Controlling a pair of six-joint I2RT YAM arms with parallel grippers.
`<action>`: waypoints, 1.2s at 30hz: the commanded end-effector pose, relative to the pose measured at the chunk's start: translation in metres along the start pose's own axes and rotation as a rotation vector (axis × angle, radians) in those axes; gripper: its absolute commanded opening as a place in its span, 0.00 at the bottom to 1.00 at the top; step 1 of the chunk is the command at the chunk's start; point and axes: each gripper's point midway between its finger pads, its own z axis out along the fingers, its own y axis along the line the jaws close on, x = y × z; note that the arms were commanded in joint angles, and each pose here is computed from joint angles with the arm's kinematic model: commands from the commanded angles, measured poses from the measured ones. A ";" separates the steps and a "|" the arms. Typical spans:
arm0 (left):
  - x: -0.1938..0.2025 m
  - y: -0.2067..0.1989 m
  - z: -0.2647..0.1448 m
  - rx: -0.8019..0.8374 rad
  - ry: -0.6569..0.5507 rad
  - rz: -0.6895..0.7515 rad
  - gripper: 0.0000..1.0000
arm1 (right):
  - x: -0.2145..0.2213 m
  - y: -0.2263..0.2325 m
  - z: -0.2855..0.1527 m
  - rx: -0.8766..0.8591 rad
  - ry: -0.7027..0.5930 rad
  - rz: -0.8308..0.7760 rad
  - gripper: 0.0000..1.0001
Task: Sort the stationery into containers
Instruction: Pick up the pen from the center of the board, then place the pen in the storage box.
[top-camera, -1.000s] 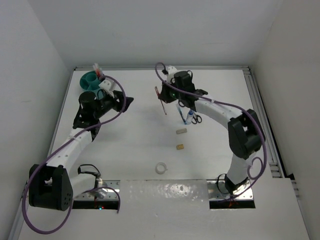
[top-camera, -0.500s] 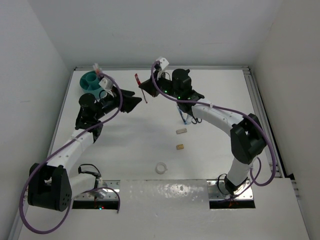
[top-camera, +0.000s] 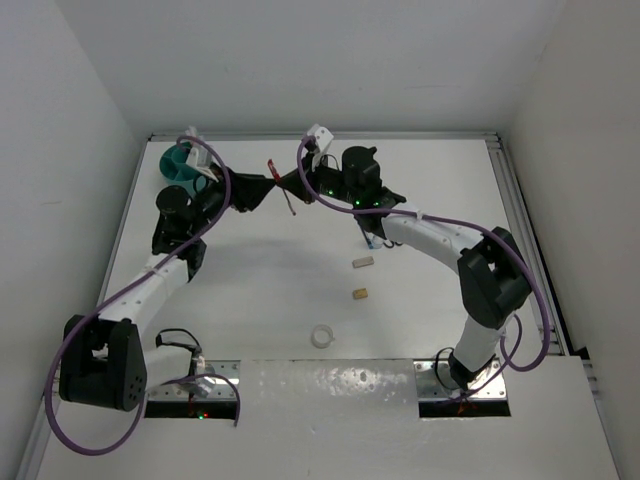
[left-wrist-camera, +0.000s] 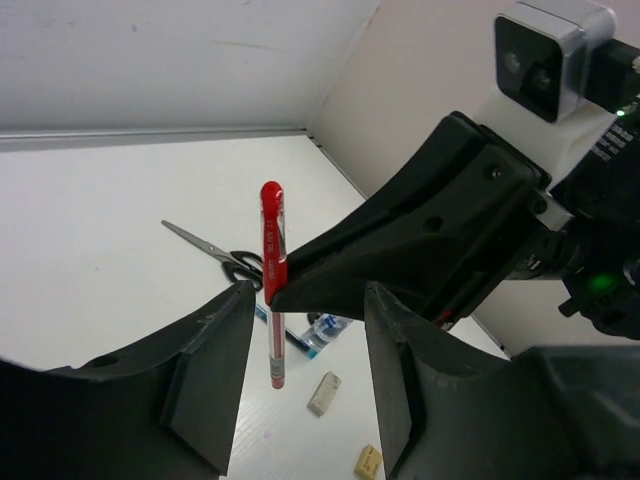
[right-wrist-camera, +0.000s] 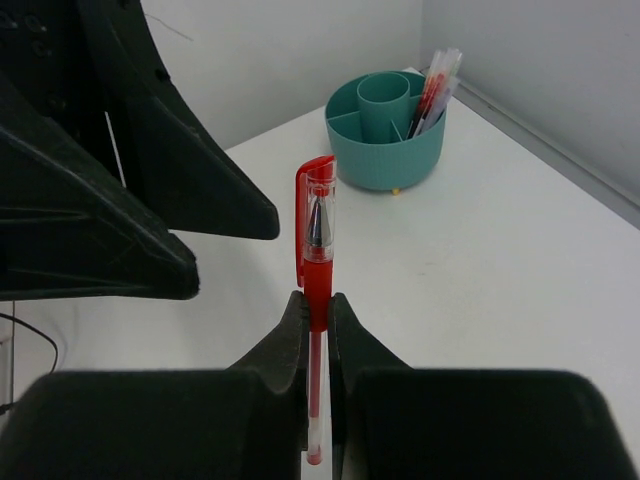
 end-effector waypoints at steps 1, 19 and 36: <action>-0.019 -0.008 0.009 0.003 -0.065 0.013 0.46 | -0.041 0.020 -0.003 -0.060 -0.110 -0.074 0.00; -0.015 -0.005 0.020 -0.047 -0.077 0.022 0.10 | -0.044 0.037 0.000 -0.102 -0.109 -0.093 0.00; -0.112 0.120 -0.020 -0.560 -0.160 0.586 0.00 | -0.023 -0.001 -0.027 0.066 -0.082 -0.024 0.80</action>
